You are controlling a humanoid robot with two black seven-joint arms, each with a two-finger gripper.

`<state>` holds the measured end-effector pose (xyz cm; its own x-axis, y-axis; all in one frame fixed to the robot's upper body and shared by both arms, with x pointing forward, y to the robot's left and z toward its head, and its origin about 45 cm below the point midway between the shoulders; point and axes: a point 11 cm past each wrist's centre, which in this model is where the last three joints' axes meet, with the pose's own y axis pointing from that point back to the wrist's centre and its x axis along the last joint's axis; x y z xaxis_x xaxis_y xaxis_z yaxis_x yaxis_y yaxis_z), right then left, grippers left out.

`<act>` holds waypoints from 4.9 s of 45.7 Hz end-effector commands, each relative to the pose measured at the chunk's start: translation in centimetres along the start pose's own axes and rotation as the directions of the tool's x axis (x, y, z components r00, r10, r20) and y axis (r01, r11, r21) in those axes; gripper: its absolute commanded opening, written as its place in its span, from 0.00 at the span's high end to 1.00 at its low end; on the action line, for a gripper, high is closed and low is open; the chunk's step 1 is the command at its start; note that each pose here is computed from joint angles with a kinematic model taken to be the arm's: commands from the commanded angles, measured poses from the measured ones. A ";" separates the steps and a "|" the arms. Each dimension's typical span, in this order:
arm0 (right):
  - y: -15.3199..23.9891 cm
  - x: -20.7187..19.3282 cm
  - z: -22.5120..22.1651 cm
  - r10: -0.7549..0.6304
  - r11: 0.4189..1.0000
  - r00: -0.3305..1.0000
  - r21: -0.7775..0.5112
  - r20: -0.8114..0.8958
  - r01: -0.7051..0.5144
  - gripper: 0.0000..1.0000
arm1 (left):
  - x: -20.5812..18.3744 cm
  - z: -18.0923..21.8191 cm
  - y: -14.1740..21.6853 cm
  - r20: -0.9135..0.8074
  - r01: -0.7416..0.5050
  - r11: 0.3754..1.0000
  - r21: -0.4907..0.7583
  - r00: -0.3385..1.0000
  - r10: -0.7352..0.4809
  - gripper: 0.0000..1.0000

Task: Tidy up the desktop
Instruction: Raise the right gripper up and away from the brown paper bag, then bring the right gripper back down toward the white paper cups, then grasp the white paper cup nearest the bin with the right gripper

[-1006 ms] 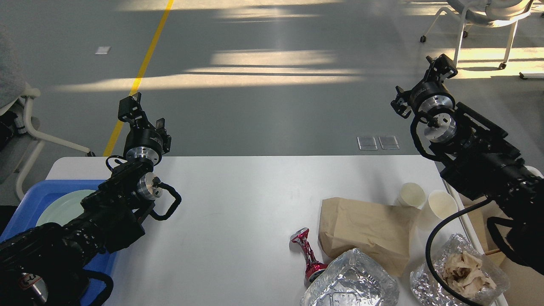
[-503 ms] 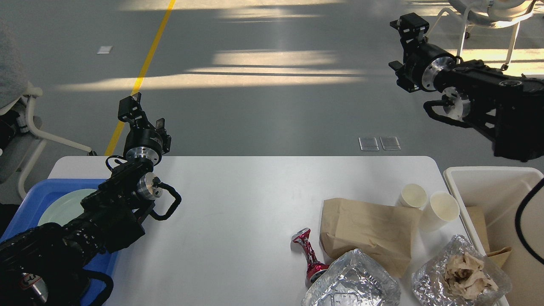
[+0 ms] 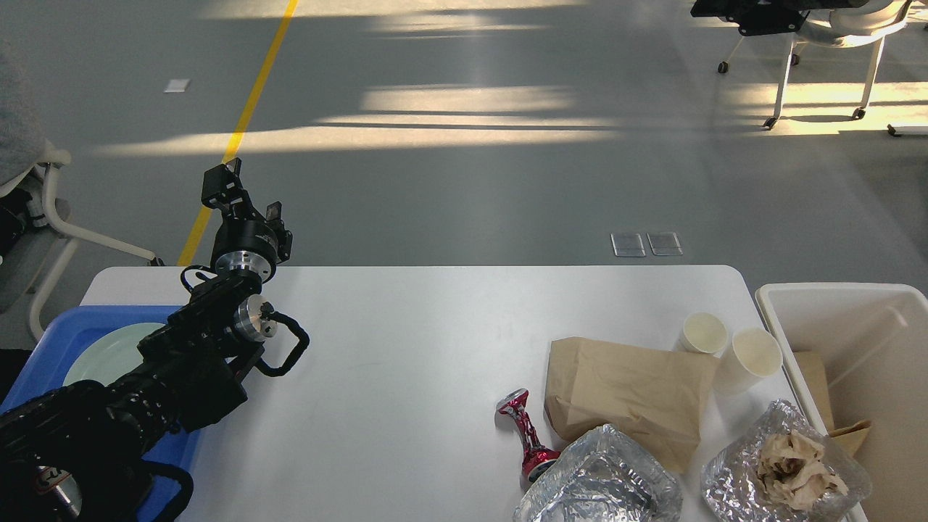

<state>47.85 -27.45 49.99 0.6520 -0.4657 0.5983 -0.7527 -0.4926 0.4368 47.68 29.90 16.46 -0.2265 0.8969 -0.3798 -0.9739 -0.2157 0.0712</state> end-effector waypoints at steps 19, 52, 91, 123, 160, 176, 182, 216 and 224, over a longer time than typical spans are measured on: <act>6.8 -7.9 -8.0 -0.498 0.867 0.829 -0.152 -0.253 0.474 0.00 | 0.0 0.0 0.0 0.000 0.000 1.000 0.000 1.000 0.000 0.04; 7.7 -9.2 -4.0 -0.556 0.821 0.799 -0.305 -0.230 0.484 0.00 | 0.0 0.0 0.0 0.000 0.000 1.000 0.000 1.000 0.000 0.04; 9.0 -8.0 -3.1 -0.510 0.851 0.837 -0.258 -0.200 0.457 0.00 | 0.0 0.0 0.0 0.000 0.000 1.000 0.000 1.000 0.000 0.04; 9.1 -6.6 -4.7 -0.460 0.884 0.857 -0.215 -0.231 0.416 0.00 | 0.0 0.0 0.0 0.001 -0.001 1.000 0.000 1.000 0.001 0.04; 6.4 -3.0 4.1 -0.358 0.914 0.934 -0.212 -0.014 0.347 0.00 | 0.0 0.0 0.0 0.001 -0.001 1.000 0.000 1.000 0.001 0.04; 0.9 -10.8 13.9 -0.537 0.755 0.844 -0.455 -0.017 0.471 0.00 | 0.0 0.0 0.0 0.000 0.000 1.000 -0.001 1.000 0.000 0.04; 0.0 -13.5 16.5 -0.580 0.717 0.813 -0.507 -0.054 0.478 0.00 | 0.0 0.0 0.0 0.000 0.000 1.000 0.000 1.000 0.000 0.04; 1.0 -23.5 29.5 -0.716 0.593 0.668 -0.682 -0.203 0.429 0.02 | 0.0 0.0 0.0 0.000 0.000 1.000 -0.001 1.000 0.000 0.04; 0.1 -24.3 31.0 -0.678 0.637 0.686 -0.678 -0.265 0.367 0.11 | -0.1 0.1 0.0 -0.001 0.001 1.000 -0.001 1.000 -0.001 0.04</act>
<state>34.47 -38.72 15.71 0.9477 0.2013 0.2477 -0.2549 0.0104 0.9669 47.71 29.89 16.50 -0.2259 0.8970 -0.3800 -0.9740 -0.2156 0.0700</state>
